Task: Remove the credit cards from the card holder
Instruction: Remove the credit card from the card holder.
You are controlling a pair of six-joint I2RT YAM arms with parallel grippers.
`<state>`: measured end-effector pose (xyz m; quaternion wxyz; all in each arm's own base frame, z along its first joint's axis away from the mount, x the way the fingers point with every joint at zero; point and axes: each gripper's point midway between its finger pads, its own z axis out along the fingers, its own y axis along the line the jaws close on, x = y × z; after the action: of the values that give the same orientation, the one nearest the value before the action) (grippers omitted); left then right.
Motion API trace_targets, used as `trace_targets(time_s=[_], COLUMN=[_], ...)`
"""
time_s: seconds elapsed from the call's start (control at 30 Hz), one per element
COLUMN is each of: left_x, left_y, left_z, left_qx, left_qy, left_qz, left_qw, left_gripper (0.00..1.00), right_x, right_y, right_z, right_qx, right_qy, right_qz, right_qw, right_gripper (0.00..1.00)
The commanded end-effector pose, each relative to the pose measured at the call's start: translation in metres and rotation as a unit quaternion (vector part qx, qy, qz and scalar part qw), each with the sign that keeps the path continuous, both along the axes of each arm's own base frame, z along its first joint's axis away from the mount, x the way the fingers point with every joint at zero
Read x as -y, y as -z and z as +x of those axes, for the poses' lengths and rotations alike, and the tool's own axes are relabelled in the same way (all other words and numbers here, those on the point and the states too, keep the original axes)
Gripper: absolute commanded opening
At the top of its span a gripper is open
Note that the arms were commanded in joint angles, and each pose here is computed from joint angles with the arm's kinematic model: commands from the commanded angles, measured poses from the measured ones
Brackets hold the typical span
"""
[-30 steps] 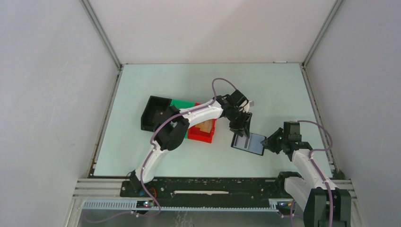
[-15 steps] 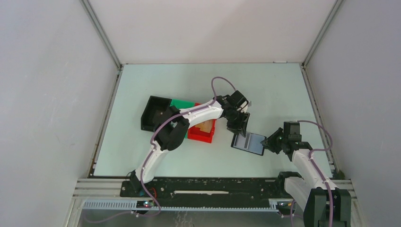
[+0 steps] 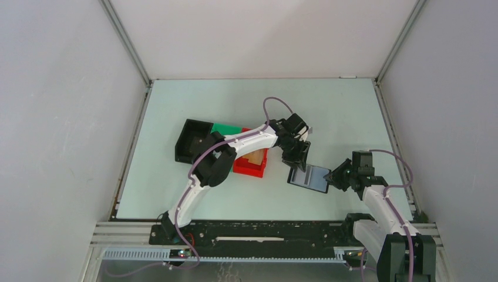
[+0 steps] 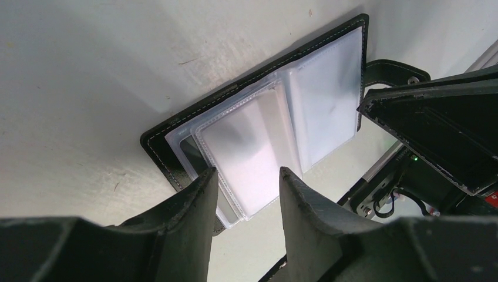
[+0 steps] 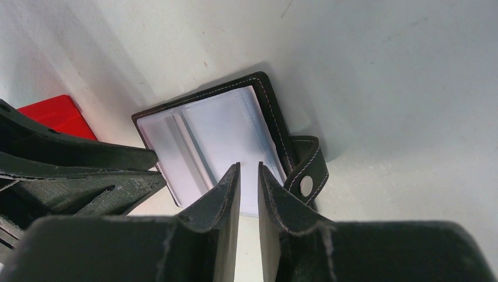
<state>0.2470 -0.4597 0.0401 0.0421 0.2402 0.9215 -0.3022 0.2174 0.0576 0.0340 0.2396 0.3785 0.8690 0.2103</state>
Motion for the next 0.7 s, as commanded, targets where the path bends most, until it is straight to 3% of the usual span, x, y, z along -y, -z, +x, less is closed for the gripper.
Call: trace_targets(time_s=[0.0,0.67], left_x=[0.009,0.032], left_y=[-0.006,-0.022], left_z=[0.002,-0.012], left_qx=[0.007,-0.037], left_qy=[0.012,0.028], left_qz=[-0.014,-0.079], left_qw=[1.000,0.996], left_gripper=[0.49,0.48], right_x=[0.002,0.007], right_y=[0.000,0.021], right_z=[0.002,-0.007], right_qx=[0.007,-0.023], right_qy=[-0.001,0.019], right_qz=[-0.007,-0.014], right_qw=[1.000,0.999], right_gripper=[0.25,0.25])
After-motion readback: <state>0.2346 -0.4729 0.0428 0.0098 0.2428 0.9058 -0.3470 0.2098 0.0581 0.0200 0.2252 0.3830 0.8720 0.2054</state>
